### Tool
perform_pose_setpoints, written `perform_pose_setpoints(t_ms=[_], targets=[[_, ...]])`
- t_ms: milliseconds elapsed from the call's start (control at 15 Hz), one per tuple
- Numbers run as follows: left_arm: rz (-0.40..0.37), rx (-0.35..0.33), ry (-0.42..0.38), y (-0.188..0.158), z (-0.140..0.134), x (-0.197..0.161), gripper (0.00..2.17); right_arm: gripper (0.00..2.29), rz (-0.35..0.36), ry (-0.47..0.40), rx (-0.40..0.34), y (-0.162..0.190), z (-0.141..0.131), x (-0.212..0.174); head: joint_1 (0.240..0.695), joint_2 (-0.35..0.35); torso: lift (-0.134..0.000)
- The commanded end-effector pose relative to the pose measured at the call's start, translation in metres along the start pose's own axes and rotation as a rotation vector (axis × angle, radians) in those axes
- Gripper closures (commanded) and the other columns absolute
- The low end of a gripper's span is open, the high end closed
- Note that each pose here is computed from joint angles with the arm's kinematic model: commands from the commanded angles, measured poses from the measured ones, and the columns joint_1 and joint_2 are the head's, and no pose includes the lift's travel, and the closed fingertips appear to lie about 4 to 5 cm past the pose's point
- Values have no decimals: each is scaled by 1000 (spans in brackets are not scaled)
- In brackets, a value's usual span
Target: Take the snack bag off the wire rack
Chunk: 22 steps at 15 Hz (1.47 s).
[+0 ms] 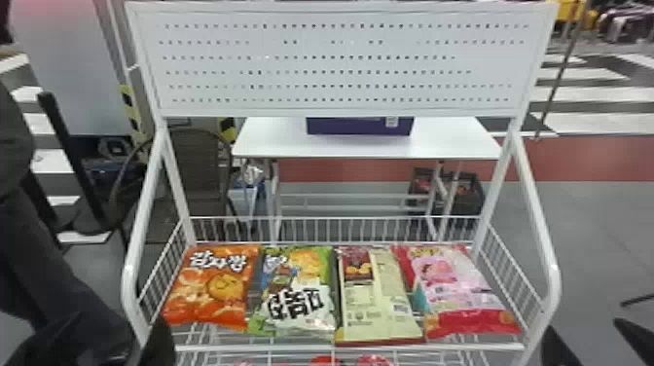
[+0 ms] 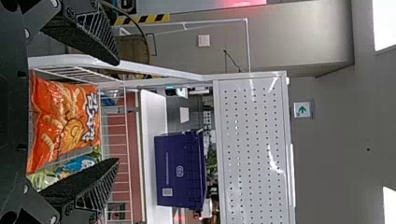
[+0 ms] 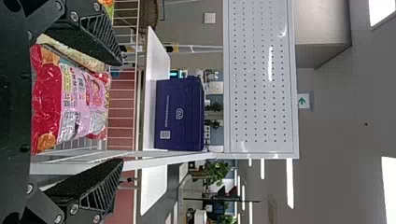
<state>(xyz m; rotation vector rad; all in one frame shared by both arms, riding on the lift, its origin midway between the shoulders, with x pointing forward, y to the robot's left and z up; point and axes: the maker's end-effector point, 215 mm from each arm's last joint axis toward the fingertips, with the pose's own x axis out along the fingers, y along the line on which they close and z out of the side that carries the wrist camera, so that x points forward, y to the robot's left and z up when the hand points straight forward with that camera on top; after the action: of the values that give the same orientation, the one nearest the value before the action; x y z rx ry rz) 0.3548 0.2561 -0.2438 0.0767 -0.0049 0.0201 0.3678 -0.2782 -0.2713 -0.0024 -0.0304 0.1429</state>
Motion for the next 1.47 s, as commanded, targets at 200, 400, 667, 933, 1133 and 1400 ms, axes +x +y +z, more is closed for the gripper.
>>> perform_pose_setpoints(t_ms=[200, 400, 667, 933, 1133, 1400], targets=[[9, 2, 3, 5, -1, 3, 161, 171, -4, 5, -1, -4, -3, 4, 499, 0, 0], [10, 4, 4, 7, -1, 3, 161, 171, -5, 11, -1, -5, -7, 5, 499, 0, 0], [11, 6, 7, 7, -1, 2, 161, 171, 11, 39, 8, 5, -22, 22, 499, 0, 0], [-9, 11, 21, 2, -7, 2, 161, 171, 49, 164, -17, 41, -88, 101, 499, 0, 0], [-15, 13, 36, 2, -15, 2, 164, 171, 55, 192, 1, 56, -116, 148, 499, 0, 0], [-23, 15, 44, 3, -20, 3, 164, 174, 43, 216, -12, 61, -138, 181, 499, 0, 0]])
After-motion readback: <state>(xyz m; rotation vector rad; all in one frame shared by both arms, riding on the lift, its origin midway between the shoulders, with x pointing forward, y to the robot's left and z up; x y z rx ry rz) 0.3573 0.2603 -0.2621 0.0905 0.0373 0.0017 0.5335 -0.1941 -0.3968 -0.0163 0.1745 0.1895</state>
